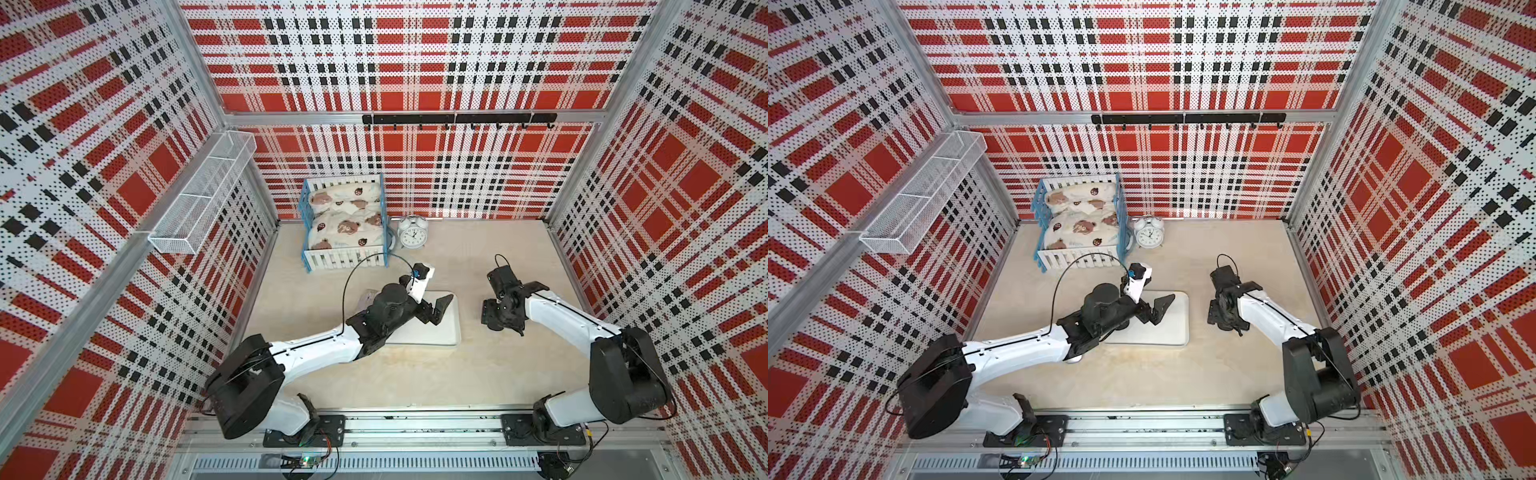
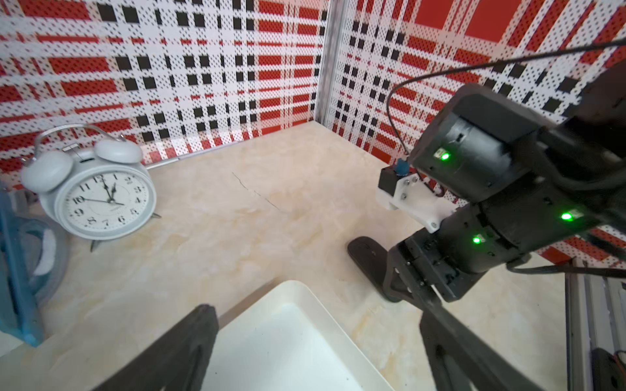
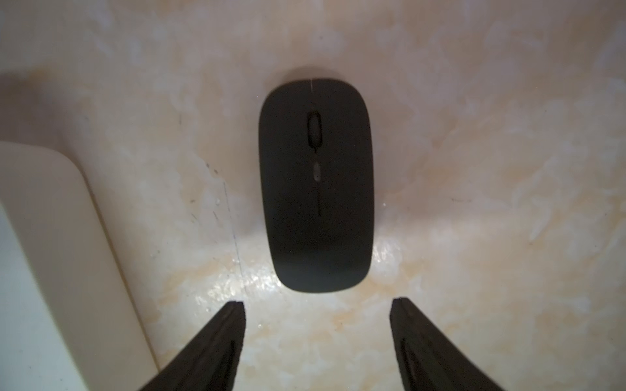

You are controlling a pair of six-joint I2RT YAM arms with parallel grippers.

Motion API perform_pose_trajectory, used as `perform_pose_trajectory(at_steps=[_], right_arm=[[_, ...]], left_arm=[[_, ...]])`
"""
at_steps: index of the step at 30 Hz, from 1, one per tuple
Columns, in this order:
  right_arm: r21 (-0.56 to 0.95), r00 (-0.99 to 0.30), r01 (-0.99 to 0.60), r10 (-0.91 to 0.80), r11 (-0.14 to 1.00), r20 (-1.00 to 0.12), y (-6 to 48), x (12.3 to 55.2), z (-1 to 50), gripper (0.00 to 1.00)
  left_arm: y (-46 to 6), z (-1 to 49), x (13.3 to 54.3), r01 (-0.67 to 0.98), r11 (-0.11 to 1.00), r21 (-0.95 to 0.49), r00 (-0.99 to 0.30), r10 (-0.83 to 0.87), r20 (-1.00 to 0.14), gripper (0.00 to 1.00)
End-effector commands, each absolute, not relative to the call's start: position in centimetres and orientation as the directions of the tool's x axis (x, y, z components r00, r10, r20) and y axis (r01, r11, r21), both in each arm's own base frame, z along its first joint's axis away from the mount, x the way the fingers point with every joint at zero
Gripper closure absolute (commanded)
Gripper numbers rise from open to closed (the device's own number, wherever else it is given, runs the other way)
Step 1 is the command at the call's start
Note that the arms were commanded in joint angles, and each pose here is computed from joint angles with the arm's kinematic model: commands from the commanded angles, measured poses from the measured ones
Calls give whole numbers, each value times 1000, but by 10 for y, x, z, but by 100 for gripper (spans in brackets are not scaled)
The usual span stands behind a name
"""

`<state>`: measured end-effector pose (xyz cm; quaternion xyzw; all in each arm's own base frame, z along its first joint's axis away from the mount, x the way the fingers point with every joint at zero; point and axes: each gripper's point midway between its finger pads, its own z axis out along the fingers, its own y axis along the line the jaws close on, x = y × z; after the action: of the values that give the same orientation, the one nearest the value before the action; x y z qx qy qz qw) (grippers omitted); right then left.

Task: Put the mouse in the storage box
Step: Pick up the mouse from the center of the board.

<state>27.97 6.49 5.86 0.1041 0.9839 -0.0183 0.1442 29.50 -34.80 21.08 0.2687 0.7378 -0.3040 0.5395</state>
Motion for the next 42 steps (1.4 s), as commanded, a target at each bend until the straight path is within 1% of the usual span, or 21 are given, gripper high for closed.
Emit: perform_pose_trajectory(at_steps=[1,4,8,13,18,22,27,29,33,37,42], right_arm=[[-9,-930,224,211,975,-301,58,273,56,24],[-7,-923,242,228,970,-311,53,275,49,24],[-6,-915,247,232,969,-330,50,290,47,22],[-23,-917,179,158,984,-367,53,317,49,20],[-38,-925,158,134,987,-355,56,330,41,19],[-85,-924,190,149,978,-353,46,336,37,21],[-73,-921,208,170,975,-349,40,342,32,22],[-77,-924,206,168,976,-344,40,343,29,24],[-35,-932,189,168,981,-322,49,341,21,28],[-16,-934,186,172,982,-312,52,339,16,34],[-17,-935,188,174,982,-310,52,338,16,45]], left_arm=[[-364,205,284,775,610,-165,-278,96,-956,1],[-370,201,282,783,599,-166,-282,105,-954,1],[-375,204,280,796,582,-163,-272,104,-957,1],[-374,205,283,792,592,-147,-258,106,-960,1],[-372,203,285,782,607,-143,-258,107,-960,1],[-371,202,286,777,614,-141,-258,107,-960,1],[-368,205,289,770,626,-128,-246,106,-963,1],[-368,206,289,768,628,-124,-243,106,-964,1],[-367,204,291,763,635,-121,-243,109,-964,1],[-368,201,292,760,638,-123,-249,111,-962,1],[-367,200,295,749,651,-122,-251,109,-962,1]])
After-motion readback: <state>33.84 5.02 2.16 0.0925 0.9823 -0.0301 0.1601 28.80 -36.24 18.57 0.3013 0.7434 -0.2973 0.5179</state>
